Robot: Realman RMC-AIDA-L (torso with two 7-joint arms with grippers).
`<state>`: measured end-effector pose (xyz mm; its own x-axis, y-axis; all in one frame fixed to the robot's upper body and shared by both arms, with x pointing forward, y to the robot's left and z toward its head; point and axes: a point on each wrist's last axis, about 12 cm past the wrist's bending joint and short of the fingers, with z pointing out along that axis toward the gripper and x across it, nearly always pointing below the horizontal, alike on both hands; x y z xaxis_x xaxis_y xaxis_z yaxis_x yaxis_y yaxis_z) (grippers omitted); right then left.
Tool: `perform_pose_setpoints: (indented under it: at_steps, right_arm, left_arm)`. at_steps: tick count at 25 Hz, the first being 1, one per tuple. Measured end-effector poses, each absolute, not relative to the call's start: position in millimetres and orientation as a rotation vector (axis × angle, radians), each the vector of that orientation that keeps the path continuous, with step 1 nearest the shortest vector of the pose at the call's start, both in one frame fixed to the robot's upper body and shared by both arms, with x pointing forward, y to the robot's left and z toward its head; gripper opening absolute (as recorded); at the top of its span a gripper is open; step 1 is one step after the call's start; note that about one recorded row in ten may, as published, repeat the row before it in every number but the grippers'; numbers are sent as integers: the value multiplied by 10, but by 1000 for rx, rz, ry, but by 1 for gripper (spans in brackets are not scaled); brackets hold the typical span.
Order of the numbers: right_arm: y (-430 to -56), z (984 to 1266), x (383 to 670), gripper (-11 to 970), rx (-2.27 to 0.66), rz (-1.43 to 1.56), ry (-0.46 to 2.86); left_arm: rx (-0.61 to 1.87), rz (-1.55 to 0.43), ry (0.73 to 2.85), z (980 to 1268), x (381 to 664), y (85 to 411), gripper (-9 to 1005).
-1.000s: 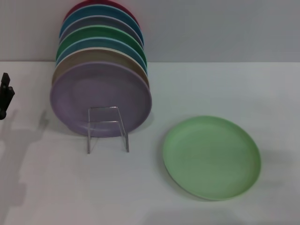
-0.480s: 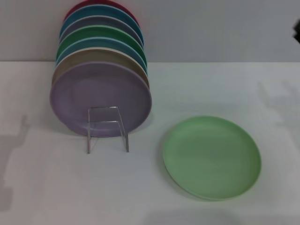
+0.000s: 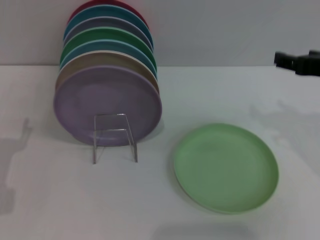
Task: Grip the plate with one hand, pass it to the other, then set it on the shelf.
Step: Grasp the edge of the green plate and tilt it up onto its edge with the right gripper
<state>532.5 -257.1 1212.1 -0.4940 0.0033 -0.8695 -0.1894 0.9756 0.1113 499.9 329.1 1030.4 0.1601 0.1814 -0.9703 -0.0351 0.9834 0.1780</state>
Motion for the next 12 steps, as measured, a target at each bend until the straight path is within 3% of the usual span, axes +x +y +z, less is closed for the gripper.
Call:
perform_pose_setpoints:
  at_steps: [12]
  right_arm:
    - [-2530,11952,5310,798,-134,292,2484]
  left_arm:
    - [69,173,1451,10278,5067,3363,812]
